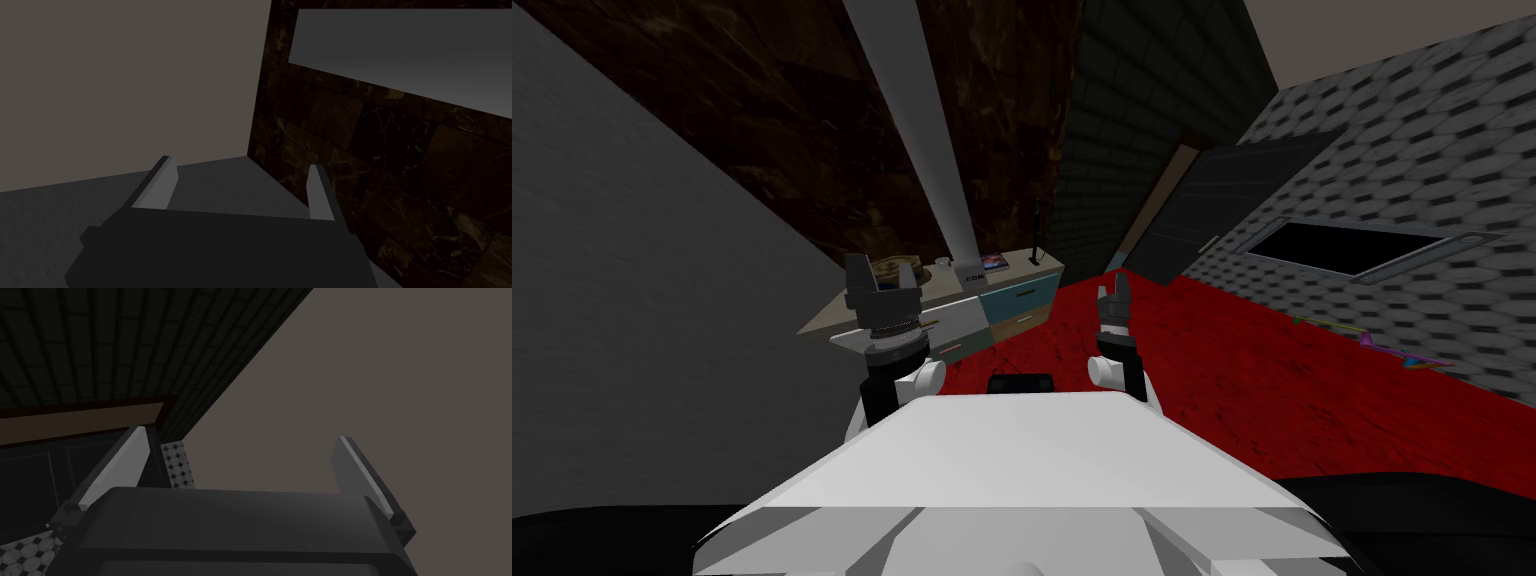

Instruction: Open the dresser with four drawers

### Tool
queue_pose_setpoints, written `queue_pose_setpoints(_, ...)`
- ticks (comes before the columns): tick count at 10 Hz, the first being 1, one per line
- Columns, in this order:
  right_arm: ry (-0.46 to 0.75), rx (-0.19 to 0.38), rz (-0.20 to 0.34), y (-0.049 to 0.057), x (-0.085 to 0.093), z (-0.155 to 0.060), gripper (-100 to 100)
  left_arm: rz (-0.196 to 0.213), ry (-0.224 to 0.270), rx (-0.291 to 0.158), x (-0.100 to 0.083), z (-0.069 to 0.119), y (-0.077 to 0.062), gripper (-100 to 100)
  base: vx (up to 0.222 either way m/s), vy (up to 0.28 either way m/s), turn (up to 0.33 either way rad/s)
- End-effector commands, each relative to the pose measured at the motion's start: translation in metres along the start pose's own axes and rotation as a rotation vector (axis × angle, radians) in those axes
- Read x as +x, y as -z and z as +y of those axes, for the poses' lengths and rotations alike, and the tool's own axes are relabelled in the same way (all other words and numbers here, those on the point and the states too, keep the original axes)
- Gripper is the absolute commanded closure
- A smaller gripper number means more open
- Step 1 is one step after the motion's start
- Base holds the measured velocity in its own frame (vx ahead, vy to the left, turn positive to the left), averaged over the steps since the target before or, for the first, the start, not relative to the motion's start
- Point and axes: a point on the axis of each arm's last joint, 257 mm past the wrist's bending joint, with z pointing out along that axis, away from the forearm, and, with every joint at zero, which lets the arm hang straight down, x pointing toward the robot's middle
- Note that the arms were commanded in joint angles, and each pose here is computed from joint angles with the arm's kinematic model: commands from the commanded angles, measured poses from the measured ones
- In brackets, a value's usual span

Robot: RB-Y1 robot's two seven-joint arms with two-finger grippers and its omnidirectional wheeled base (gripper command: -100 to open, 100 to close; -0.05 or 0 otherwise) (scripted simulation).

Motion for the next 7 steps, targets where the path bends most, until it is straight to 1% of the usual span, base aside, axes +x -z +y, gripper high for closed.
queue_pose_setpoints(1,0.000,0.000,0.000,0.0000,0.0000,0.0000,0,0.000,0.000,0.000,0.0000,0.0000,0.0000,0,0.000,0.000,0.000)
queue_pose_setpoints(7,0.000,0.000,0.000,0.0000,0.0000,0.0002,0,0.000,0.000,0.000,0.0000,-0.0001,0.0000,0,0.000,0.000,0.000)
